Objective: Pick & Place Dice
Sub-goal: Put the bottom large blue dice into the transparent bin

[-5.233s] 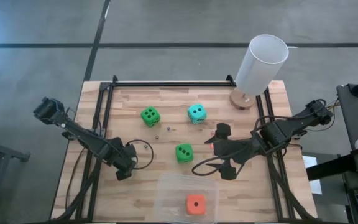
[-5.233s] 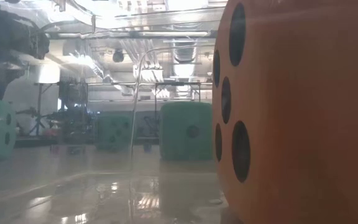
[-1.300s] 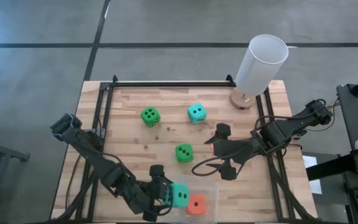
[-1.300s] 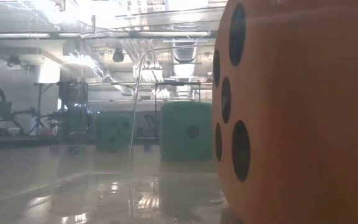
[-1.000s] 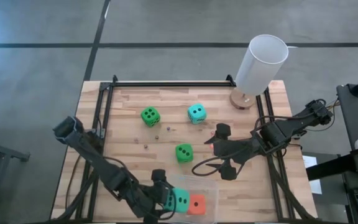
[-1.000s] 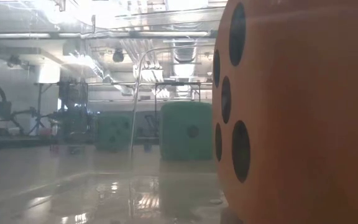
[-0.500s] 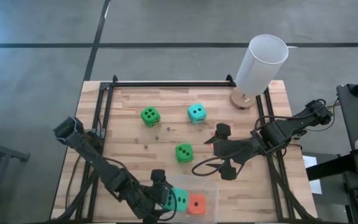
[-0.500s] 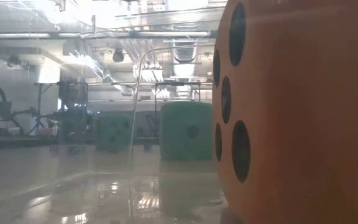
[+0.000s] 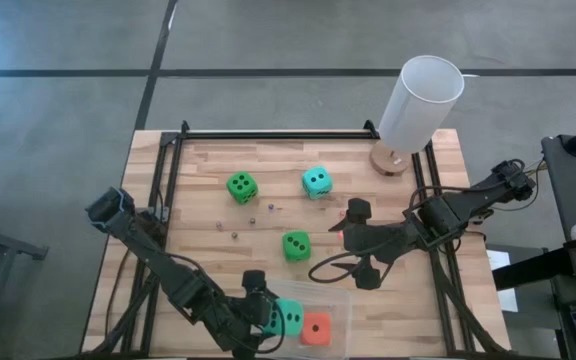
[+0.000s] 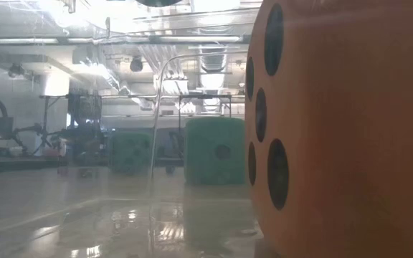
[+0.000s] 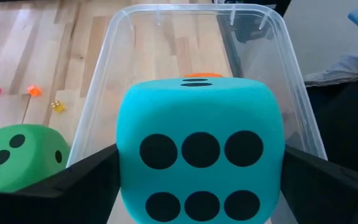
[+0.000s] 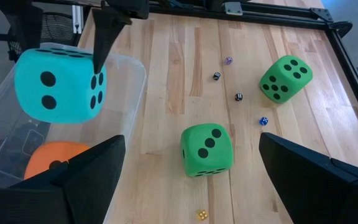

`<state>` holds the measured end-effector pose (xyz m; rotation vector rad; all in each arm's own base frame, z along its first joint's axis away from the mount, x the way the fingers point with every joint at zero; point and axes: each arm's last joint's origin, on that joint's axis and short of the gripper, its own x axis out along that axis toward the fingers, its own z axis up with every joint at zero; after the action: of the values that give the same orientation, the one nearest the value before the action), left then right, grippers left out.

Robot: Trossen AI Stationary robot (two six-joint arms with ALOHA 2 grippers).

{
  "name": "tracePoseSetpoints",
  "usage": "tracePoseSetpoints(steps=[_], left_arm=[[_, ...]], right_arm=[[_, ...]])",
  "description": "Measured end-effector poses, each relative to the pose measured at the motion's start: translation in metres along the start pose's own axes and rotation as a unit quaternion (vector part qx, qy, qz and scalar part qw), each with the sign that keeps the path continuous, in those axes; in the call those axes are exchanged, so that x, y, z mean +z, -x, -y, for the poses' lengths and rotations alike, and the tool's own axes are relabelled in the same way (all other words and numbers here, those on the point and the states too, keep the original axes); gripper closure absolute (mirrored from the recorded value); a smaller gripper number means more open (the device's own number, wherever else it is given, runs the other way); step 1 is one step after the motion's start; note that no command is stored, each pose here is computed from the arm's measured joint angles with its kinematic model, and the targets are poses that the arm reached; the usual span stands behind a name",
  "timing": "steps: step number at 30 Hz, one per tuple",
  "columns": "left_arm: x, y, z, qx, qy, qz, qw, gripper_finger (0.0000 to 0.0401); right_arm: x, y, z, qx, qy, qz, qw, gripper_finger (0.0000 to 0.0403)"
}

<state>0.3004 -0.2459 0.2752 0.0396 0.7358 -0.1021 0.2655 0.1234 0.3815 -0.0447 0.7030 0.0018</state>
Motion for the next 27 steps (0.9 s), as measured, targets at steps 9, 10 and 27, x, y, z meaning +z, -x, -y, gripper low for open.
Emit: tracePoseSetpoints(steps=[9,10,27], left_arm=[[-0.0016,-0.0003,-0.0013,0.004,0.002,-0.009,1.0,0.0007],[-0.0018,-0.0003,-0.0014,0.004,0.001,-0.01,1.0,0.0009],[-0.0017,-0.0007,-0.0018,-0.005,-0.001,-0.015,1.0,0.0005]], right_arm=[[0.0,0.0,-0.0001,0.0,0.0,0.0,1.0,0.0037],[0.0,0.0,-0.0001,0.0,0.0,0.0,1.0,0.0037],[0.0,0.0,-0.0001,0.0,0.0,0.0,1.0,0.0037]])
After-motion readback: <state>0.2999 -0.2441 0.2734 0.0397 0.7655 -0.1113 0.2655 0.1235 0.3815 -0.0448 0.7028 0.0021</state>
